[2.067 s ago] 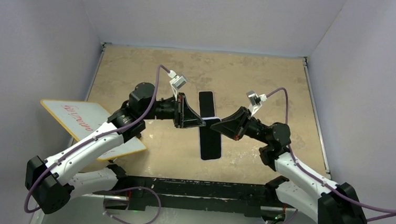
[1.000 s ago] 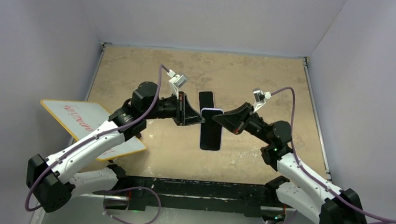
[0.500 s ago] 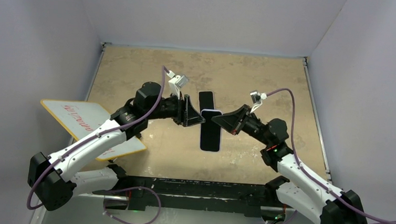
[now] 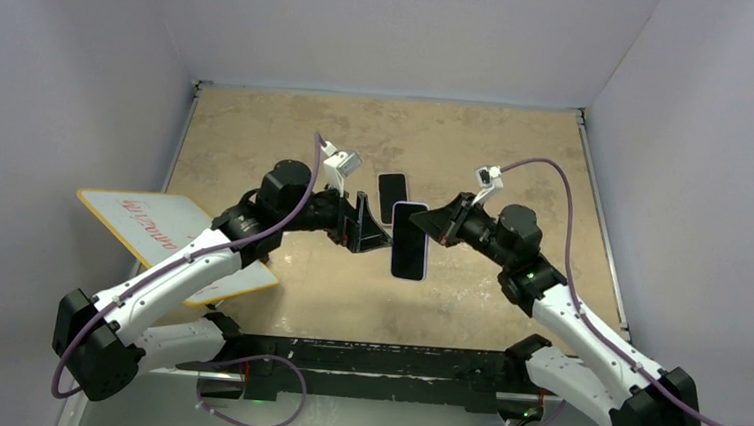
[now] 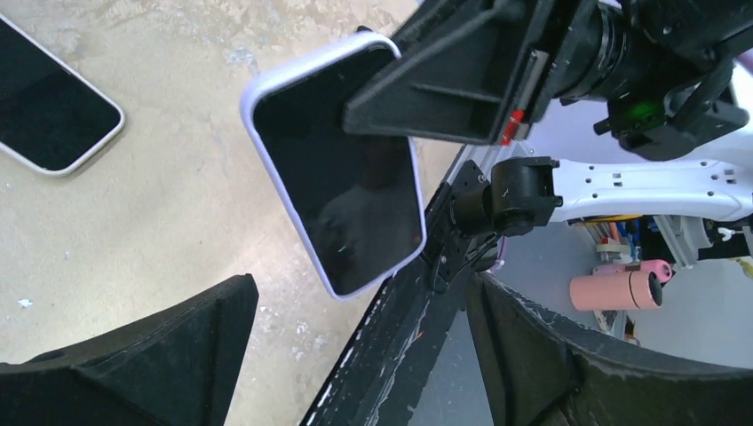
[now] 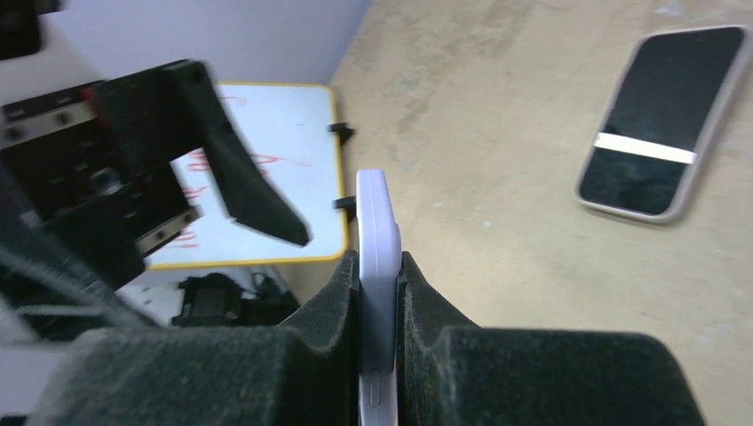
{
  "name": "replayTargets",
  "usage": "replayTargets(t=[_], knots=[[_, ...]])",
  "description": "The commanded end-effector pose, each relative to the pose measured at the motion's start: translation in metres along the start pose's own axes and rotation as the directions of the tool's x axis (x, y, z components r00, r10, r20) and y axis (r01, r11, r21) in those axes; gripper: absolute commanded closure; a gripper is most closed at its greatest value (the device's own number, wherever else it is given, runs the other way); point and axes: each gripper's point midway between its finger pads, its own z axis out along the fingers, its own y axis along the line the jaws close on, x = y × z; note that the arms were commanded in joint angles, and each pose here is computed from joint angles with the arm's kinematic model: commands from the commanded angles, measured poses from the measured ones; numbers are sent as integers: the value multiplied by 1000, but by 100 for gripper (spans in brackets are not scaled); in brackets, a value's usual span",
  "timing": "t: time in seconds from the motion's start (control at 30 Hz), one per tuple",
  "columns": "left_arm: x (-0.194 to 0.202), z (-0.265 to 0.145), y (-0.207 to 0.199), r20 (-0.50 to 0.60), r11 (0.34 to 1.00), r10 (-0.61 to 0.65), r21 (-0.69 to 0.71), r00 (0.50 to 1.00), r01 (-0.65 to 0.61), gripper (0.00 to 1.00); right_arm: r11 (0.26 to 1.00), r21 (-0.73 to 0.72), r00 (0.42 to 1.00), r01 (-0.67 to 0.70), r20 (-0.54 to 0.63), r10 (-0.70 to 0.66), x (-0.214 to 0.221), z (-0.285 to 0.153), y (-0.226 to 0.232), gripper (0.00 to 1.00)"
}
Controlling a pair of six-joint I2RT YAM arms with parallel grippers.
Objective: Put the phone into the phone case
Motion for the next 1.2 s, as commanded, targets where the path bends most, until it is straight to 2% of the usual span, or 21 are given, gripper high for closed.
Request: replayTargets(t=[0.0, 0.13, 0.27, 0.53, 0.63, 0.77, 1.0, 1.17], knots=[[-20, -9, -9, 8, 994, 108, -18, 994, -108, 9, 972, 206, 993, 115, 3, -118, -22, 6, -31, 100], [-27, -18, -10, 7, 983, 177, -50, 984, -177, 8, 885, 417, 979, 206, -88, -187, -28, 6, -81, 100], [-39, -26, -3, 10, 961, 250, -125, 968, -246, 8, 834, 506, 976, 219, -98, -196, -48, 5, -119, 100], [-56, -38, 4, 3, 911, 359, -218, 933, -350, 8, 831, 533, 984, 161, -152, -93, -62, 11, -205, 100], [-61, -41, 19, 38, 893, 366, -295, 930, -340, 8, 808, 571, 977, 146, -210, -28, -58, 14, -242, 100], [-62, -44, 18, 62, 888, 385, -297, 921, -351, 7, 825, 560, 978, 72, -203, 52, -66, 14, -275, 99], [-72, -50, 15, 87, 879, 394, -325, 915, -348, 7, 822, 570, 968, -25, -190, 162, -63, 2, -329, 87], [-70, -49, 19, 95, 886, 371, -335, 924, -322, 7, 794, 607, 966, -31, -186, 181, -59, -3, -354, 58]])
